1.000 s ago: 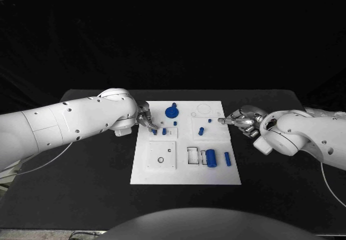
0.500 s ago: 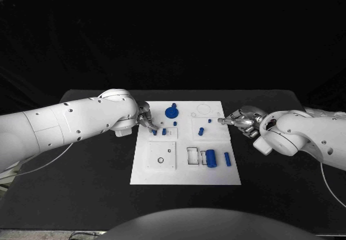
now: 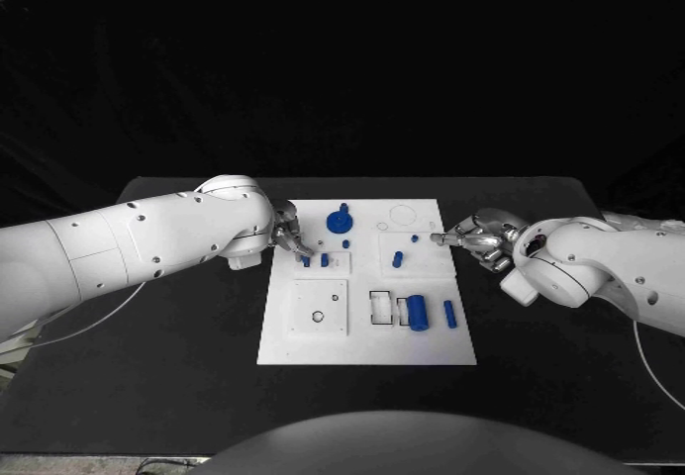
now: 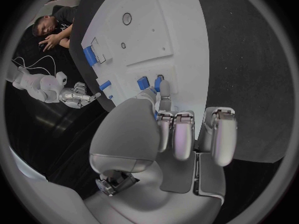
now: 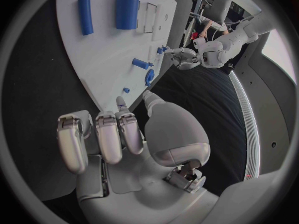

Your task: Assemble the parts on the task board

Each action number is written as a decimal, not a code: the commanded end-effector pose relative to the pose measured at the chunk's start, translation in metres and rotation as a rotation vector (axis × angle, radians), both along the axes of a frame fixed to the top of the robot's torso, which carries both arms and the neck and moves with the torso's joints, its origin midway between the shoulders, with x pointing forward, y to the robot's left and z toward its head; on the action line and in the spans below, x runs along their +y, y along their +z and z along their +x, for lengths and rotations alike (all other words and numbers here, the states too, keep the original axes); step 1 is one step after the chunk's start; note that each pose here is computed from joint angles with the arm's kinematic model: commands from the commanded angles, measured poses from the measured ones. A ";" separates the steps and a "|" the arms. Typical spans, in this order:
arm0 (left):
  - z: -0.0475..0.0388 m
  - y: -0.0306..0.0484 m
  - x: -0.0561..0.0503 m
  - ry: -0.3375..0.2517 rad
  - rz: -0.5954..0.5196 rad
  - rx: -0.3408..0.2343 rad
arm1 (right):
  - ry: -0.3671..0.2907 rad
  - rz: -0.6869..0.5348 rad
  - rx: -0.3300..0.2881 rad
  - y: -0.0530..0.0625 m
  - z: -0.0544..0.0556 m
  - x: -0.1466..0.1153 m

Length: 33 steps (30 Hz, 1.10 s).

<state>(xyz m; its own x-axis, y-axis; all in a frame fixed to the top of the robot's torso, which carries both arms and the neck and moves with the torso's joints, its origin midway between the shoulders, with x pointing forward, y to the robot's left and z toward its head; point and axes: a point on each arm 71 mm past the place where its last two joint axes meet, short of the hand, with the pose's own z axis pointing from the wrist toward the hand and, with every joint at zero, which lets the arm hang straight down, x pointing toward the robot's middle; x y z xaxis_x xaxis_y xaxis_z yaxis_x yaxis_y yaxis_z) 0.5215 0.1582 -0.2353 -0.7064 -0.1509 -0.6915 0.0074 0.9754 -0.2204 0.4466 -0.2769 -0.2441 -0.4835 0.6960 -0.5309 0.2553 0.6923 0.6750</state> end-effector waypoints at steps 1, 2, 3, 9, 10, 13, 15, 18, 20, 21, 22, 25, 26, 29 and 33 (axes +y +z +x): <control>-0.0018 -0.0017 -0.001 -0.019 0.024 0.016 | 0.013 0.002 0.004 0.000 -0.001 0.002; -0.0019 -0.0017 0.000 -0.017 0.031 0.014 | 0.013 0.002 0.004 0.000 -0.001 0.002; -0.0019 -0.0016 0.000 -0.017 0.038 0.011 | 0.013 0.002 0.005 0.000 -0.001 0.002; -0.0019 -0.0016 0.002 -0.013 0.061 -0.002 | 0.013 0.002 0.005 -0.001 -0.001 0.001; -0.0020 -0.0016 0.002 -0.013 0.064 -0.003 | 0.013 0.002 0.005 -0.001 -0.001 0.001; -0.0021 -0.0016 0.003 -0.011 0.066 -0.006 | 0.013 0.003 0.005 -0.001 -0.001 0.001; -0.0020 -0.0013 0.003 -0.009 0.063 -0.012 | 0.013 0.003 0.005 -0.001 -0.001 0.001; -0.0016 -0.0006 0.004 -0.006 0.051 -0.025 | 0.013 0.002 0.006 -0.001 -0.001 0.001; -0.0012 0.0000 0.004 -0.002 0.037 -0.034 | 0.012 0.002 0.006 -0.001 -0.001 0.001; -0.0011 0.0003 0.004 -0.001 0.031 -0.038 | 0.012 0.002 0.006 -0.001 0.000 0.001; -0.0011 0.0004 0.004 0.000 0.027 -0.039 | 0.012 0.002 0.007 -0.001 0.000 0.001; -0.0009 0.0006 0.005 0.005 0.015 -0.042 | 0.011 0.002 0.007 -0.001 0.000 0.001; -0.0008 0.0007 0.005 0.008 0.009 -0.042 | 0.011 0.002 0.007 -0.001 0.000 0.001; -0.0008 0.0008 0.006 0.016 -0.007 -0.041 | 0.011 0.001 0.007 -0.002 0.000 0.001; -0.0007 0.0013 0.007 0.022 -0.028 -0.046 | 0.010 0.001 0.007 -0.002 0.000 0.001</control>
